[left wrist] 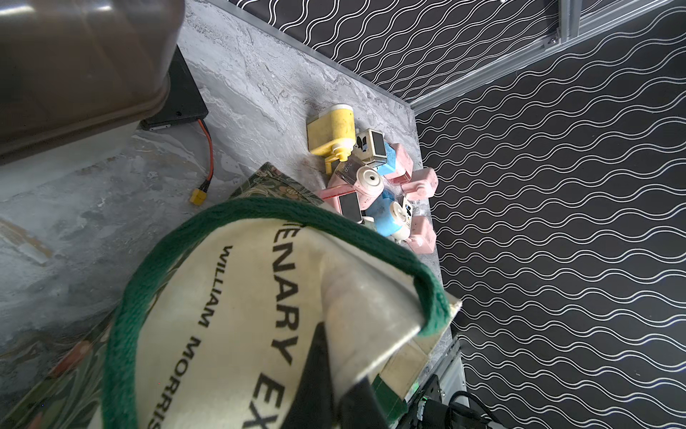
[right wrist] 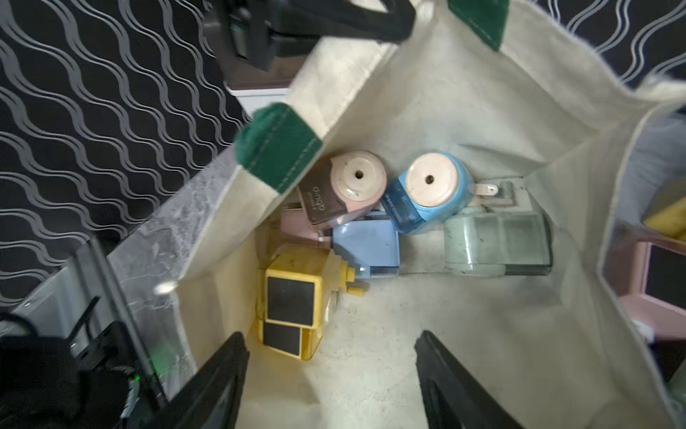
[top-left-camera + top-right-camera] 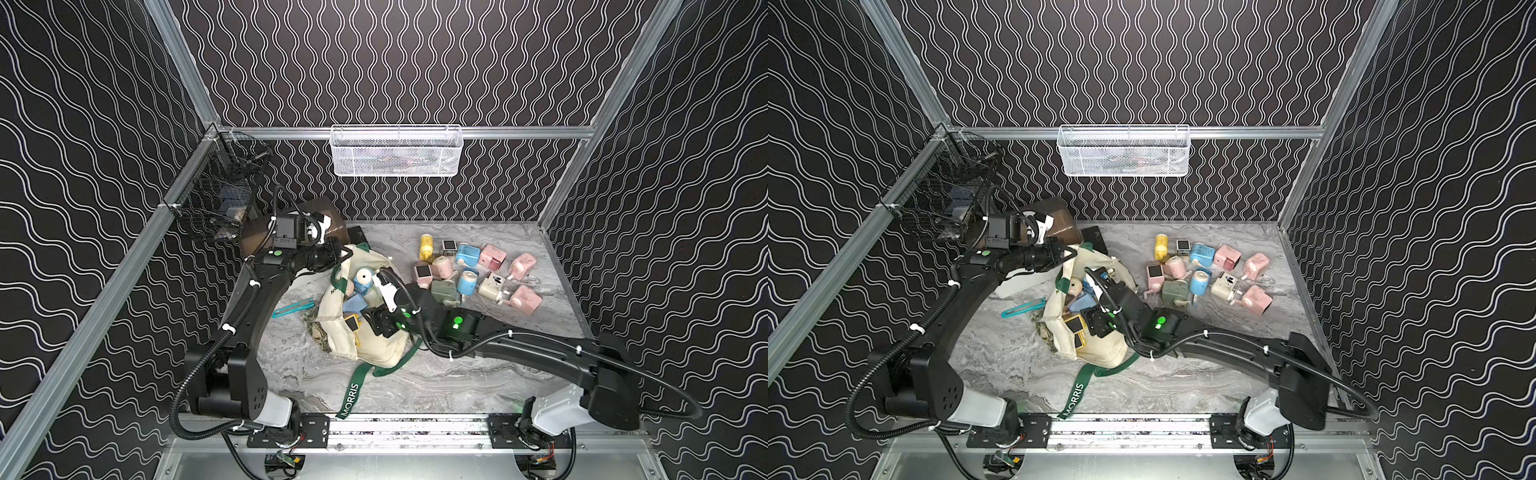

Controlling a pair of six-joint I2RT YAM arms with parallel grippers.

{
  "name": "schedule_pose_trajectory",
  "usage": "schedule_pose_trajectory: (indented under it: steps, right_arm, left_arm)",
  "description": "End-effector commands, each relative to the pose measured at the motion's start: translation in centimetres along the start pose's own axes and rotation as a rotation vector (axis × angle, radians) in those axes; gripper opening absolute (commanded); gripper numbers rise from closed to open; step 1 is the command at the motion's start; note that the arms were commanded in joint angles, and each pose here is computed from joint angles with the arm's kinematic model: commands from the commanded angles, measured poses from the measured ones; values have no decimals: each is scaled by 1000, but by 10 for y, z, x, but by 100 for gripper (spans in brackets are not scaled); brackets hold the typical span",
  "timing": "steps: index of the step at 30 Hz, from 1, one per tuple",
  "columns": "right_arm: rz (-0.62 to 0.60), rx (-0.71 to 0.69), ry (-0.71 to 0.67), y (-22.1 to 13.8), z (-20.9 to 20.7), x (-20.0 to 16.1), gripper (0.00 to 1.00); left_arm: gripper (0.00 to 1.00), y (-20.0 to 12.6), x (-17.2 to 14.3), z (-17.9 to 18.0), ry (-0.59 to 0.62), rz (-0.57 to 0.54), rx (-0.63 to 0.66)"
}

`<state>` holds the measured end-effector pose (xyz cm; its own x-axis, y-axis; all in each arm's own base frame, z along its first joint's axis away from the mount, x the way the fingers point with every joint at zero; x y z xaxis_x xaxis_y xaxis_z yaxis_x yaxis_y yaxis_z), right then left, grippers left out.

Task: Take out the pencil sharpeners from the tote bags
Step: Pick up the pencil sharpener from the canvas bag.

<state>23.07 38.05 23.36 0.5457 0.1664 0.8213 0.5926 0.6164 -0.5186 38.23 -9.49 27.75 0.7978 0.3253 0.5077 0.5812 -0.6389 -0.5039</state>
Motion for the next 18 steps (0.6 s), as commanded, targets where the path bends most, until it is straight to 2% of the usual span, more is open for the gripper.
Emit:
schedule_pose_trajectory:
  steps: [1, 4, 9, 12, 18]
  right_arm:
    - [3, -140, 124, 19, -15, -4, 78]
    - [-12, -197, 191, 40, -20, -4, 83]
    - [-64, -238, 364, 74, -39, -5, 87]
    - [-69, -257, 422, 94, -47, -7, 88]
    - [-116, -154, 482, 118, -34, 8, 90]
  left_arm:
    - [0, -7, 15, -19, 79, -66, -73]
    - [0, -7, 15, -19, 79, -65, -75]
    - [0, -6, 15, -19, 79, -66, -76]
    - [0, -6, 15, -19, 77, -64, -78]
    - [0, -7, 15, -20, 78, -67, -80]
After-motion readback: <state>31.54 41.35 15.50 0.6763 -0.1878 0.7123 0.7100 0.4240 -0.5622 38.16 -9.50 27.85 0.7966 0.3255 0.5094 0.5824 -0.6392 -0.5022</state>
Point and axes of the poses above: each gripper's point midway between its finger pads, its own y axis out along the fingers, its own z axis along the line the jaws close on, x = y × z, the point moved 3 cm from there along -y, back along the fingers, and after that the axes turned 3 degrees about y, right-handed, at the moved point
